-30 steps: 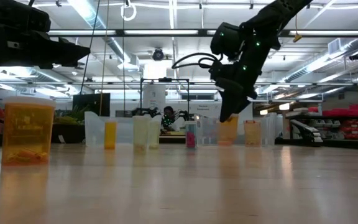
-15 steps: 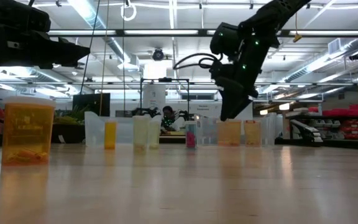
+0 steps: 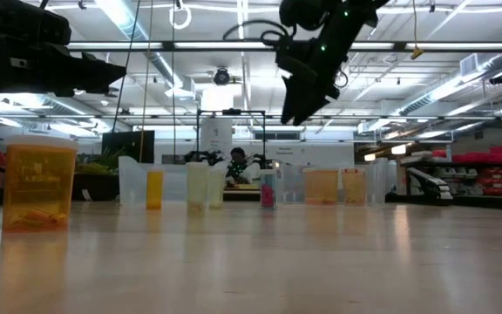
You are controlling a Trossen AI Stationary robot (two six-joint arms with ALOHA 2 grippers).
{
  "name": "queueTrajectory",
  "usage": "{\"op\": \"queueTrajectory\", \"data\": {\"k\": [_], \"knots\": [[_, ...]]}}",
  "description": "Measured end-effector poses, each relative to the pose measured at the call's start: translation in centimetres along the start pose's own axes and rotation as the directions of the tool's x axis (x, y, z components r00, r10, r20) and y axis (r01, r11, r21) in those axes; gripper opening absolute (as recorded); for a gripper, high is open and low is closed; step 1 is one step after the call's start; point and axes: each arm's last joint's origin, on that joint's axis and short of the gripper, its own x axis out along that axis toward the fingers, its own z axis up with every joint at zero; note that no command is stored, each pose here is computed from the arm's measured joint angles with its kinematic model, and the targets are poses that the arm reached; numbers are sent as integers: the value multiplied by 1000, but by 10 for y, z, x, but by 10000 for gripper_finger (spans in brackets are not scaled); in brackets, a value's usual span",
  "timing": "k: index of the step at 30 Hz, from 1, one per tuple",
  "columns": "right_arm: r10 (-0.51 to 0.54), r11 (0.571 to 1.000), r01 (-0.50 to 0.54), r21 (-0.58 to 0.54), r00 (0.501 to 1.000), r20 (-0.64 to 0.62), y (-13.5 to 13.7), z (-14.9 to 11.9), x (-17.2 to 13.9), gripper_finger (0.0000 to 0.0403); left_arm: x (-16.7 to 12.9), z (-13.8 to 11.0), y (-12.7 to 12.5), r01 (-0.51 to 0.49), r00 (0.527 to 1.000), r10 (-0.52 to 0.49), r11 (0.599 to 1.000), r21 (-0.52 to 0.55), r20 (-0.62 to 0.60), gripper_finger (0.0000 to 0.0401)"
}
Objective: Pick and place medicine bottles into bin by pill shape (circle, oval)
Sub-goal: Put the orange pill bottle into the left bin
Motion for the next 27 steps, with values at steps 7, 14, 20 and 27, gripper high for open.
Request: {"op": "queueTrajectory", "data": {"k": [7,14,20,27], "knots": [[50,998,-49,-38,998,35,24,-2,-9,256,0,0,0,0,1000,0,1000,0,0,142],[56,984,-59,-170,998,-22,43,-15,-15,255,0,0,0,0,1000,0,1000,0,0,144],[51,952,-38,-304,998,34,60,-30,-15,254,0,0,0,0,1000,0,1000,0,-1,138],[105,938,-62,-340,988,111,63,-57,-19,254,0,0,0,0,1000,0,1000,0,-1,146]]}}
